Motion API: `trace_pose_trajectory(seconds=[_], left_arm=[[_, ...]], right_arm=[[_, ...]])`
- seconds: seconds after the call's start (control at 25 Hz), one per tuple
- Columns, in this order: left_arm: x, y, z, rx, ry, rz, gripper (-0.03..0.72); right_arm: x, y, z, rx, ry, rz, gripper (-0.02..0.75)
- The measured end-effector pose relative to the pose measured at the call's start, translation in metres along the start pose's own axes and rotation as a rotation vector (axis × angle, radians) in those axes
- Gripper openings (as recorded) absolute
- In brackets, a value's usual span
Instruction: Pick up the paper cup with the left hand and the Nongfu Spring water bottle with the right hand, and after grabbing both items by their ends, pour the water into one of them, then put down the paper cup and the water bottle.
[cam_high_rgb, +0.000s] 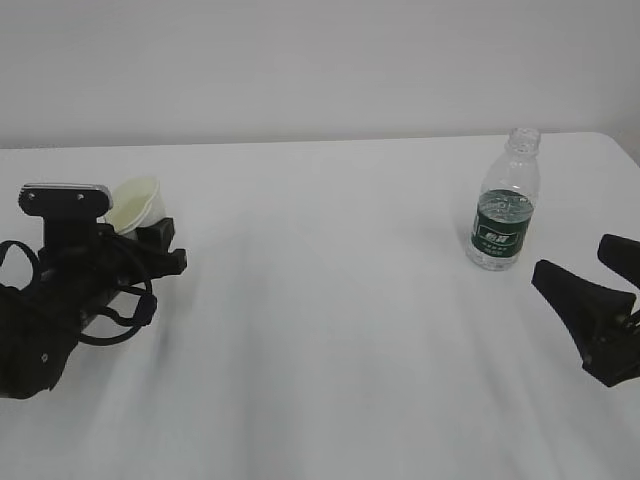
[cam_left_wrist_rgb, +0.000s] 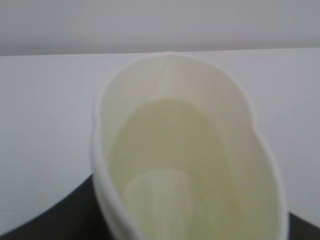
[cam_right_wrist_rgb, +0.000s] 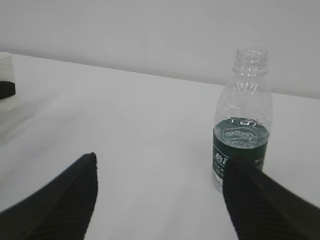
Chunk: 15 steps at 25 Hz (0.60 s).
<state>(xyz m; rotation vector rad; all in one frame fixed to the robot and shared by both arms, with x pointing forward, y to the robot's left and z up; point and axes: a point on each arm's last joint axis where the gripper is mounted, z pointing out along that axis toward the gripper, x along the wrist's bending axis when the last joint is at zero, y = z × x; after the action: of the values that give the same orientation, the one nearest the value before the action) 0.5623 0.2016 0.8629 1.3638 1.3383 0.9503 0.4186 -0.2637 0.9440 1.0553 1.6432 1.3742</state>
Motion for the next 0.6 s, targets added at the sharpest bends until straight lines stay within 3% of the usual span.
trace_pose_trajectory(seconds=[0.6], left_arm=[[-0.002,-0.016,0.020,0.013,0.007,0.003,0.393]], right_arm=[[0.002,0.000,0.000,0.003,0.022,-0.013,0.593]])
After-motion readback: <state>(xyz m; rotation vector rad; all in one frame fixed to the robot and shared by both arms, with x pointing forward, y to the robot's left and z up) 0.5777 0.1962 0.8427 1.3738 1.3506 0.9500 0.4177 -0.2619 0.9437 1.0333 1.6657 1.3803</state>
